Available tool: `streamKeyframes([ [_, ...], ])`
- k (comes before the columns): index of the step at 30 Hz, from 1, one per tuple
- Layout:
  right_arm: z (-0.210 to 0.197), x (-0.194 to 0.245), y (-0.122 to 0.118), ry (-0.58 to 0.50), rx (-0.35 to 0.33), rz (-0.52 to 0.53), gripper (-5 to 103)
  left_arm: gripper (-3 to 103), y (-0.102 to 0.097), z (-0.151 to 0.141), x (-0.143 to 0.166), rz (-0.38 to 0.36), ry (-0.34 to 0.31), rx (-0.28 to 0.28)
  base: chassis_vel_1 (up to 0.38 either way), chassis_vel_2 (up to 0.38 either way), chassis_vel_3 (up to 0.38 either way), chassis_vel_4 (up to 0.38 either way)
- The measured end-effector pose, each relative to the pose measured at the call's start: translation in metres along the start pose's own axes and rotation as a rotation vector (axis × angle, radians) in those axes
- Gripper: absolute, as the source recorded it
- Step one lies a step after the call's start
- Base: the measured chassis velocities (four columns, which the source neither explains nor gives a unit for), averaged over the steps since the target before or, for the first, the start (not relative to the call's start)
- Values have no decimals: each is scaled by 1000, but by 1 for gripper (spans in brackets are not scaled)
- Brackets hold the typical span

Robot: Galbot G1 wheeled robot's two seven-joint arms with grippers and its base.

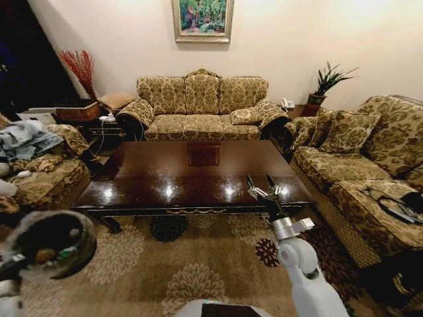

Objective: Move to the front of the table and place the trash on the table into the trash bin.

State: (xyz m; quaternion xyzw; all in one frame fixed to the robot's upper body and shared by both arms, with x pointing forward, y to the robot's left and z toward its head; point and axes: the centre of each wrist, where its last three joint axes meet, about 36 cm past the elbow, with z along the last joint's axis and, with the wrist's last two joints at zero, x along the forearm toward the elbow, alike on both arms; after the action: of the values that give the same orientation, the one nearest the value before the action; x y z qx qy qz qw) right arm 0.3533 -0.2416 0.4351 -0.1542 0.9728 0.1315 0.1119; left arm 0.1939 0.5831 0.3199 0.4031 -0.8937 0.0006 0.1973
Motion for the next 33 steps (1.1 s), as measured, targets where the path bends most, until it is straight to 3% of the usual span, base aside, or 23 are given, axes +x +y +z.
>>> streamKeyframes([
  [1, 0, 2, 1, 5, 11, 0, 100, 4, -5, 22, -8, -2, 36, -12, 0, 0, 0, 0],
  [2, 0, 2, 1, 5, 11, 0, 100, 4, -5, 22, -8, -2, 36, -12, 0, 0, 0, 0],
  [4, -1, 6, 5, 8, 13, -2, 100, 4, -16, 67, -25, -1, 114, -59, 0, 0, 0, 0],
  [5, -1, 6, 5, 8, 13, -2, 100, 4, -16, 67, -25, -1, 114, -59, 0, 0, 0, 0],
  [10, -1, 13, 13, 18, 37, -9, 100, 4, -27, 110, -37, -6, 256, -32, 0, 0, 0, 0],
  [15, -4, 17, 14, 23, 52, -16, 100, 4, -24, 136, -34, -35, 322, -12, 0, 0, 0, 0],
  [17, -4, 17, 14, 22, 56, -18, 100, 4, -24, 140, -33, -39, 330, -3, 0, 0, 0, 0],
  [22, -1, 15, 12, 34, 59, -38, 100, 4, -26, 145, -33, -61, 346, 89, 0, 0, 0, 0],
  [33, -9, 16, 22, 33, 78, -59, 100, 4, -17, 140, -38, -90, 354, 159, 0, 0, 0, 0],
])
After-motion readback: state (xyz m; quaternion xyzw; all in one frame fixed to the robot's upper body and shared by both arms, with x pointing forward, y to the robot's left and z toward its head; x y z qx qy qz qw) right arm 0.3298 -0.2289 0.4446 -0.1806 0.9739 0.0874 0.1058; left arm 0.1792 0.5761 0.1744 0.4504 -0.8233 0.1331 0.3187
